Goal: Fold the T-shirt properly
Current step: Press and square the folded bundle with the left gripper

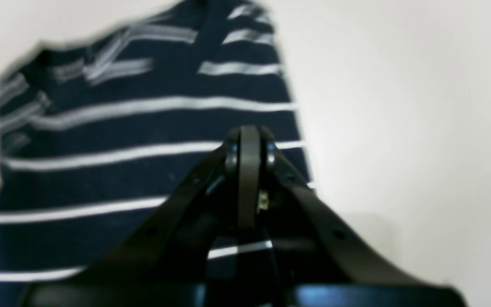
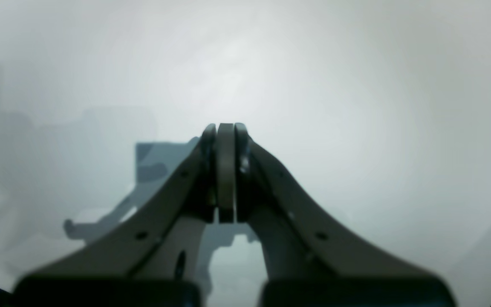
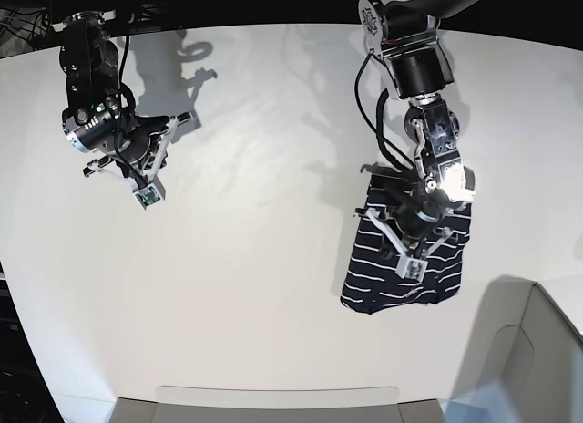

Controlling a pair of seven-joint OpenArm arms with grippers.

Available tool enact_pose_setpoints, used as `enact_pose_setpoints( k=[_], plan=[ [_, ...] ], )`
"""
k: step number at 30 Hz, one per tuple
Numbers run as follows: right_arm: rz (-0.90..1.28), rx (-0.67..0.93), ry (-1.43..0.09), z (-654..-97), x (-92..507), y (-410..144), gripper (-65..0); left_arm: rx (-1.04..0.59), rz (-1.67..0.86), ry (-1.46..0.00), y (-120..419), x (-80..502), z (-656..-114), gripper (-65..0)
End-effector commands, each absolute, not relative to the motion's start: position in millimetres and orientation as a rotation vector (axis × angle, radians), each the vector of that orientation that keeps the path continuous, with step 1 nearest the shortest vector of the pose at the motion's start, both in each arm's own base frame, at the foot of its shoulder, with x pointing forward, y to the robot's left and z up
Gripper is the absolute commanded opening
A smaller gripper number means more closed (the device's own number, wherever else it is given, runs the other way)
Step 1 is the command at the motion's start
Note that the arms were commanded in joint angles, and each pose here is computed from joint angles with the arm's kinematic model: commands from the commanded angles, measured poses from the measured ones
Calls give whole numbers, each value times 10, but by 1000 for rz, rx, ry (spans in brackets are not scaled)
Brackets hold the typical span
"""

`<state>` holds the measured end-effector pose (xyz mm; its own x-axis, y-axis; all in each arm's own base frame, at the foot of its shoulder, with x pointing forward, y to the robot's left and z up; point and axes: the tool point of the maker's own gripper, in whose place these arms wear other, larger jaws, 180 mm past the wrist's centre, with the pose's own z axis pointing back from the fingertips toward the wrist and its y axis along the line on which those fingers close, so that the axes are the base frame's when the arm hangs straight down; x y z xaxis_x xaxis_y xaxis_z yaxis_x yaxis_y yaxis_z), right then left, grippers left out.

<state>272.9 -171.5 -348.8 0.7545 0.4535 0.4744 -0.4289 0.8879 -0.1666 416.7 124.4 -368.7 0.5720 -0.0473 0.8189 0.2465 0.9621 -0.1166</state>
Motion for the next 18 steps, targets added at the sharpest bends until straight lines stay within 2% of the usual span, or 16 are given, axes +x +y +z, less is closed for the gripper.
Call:
enact_pose_setpoints(
  k=[1, 7, 15, 18],
  plan=[
    [490, -77, -565, -3380, 2807, -1773, -650, -250, -138, -1055, 1281, 4375, -3416, -650],
    [491, -78, -559, -3395, 2787, -1783, -650, -268, 35, -1108, 1649, 4542, -3346, -650],
    [497, -72, -557, -3406, 2779, -1752, -650, -293, 89, -1183, 1699, 4616, -3300, -650],
    [497, -72, -557, -3406, 2779, -1752, -650, -336, 100, -1136, 1584, 4589, -3502, -650]
  ],
)
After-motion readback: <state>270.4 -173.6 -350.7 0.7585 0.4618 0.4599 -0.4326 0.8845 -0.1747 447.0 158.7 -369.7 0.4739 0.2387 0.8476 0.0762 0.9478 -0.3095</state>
